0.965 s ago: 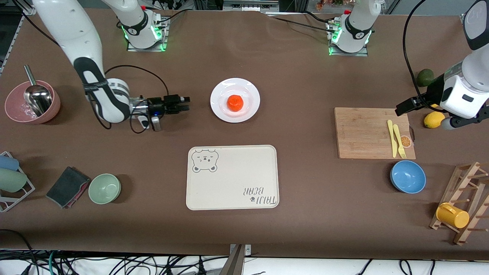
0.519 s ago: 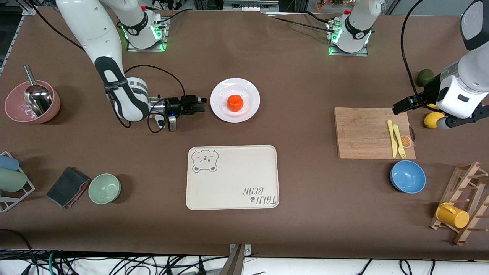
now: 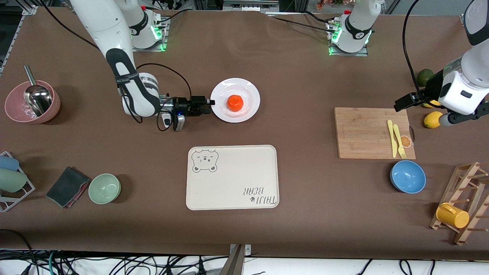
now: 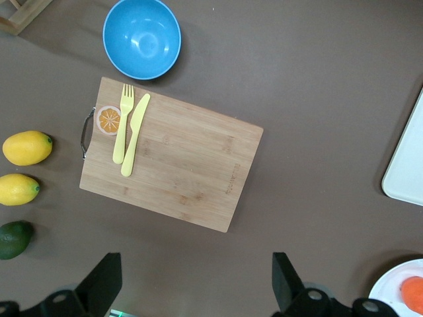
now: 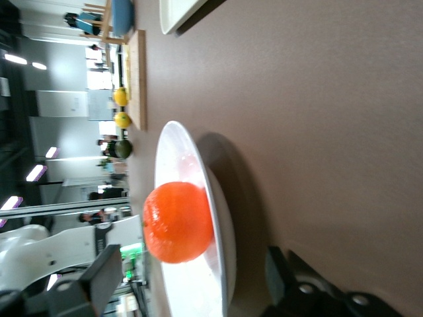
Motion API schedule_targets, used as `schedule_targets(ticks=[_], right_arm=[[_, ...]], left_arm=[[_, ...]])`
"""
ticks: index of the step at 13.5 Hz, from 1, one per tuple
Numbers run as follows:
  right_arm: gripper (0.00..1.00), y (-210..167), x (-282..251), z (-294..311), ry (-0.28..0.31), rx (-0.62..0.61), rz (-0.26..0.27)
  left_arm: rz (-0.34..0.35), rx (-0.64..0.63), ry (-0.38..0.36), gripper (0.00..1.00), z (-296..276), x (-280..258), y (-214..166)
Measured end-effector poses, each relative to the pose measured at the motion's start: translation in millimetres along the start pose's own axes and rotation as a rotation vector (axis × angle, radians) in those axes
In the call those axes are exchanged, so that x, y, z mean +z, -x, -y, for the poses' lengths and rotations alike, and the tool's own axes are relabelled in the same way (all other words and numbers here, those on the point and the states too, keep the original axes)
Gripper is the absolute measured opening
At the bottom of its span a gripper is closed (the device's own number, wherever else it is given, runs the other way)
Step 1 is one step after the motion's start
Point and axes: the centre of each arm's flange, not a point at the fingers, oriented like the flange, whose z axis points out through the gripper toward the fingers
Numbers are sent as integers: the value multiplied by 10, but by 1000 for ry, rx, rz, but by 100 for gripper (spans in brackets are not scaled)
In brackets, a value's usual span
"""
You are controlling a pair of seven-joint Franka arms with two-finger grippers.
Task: Place orange and plate with both arms
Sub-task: 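Grip the white plate rim with the right gripper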
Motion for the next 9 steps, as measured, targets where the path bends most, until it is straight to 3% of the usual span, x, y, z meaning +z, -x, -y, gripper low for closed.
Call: schedule_targets(ticks=[1,2,5,6,7,9], right_arm=[[90,-3,49,34,13,-8,0],[83,2,85,40,31,-14,2],[46,62,194,9,69,-16,16],[36,78,213,-9,74,-14,20],[36,85,221,-18,76,-13,21],[14,88,222,-28,78,-12,21]], left_arm=[[4,1,5,100,-12,1,7],[6,2,11,100,-24,2,12],[9,3,14,100,-31,2,15],[9,3,14,100,-32,3,16],[10,4,14,100,-34,4,18],[12,5,13,100,-42,6,24]])
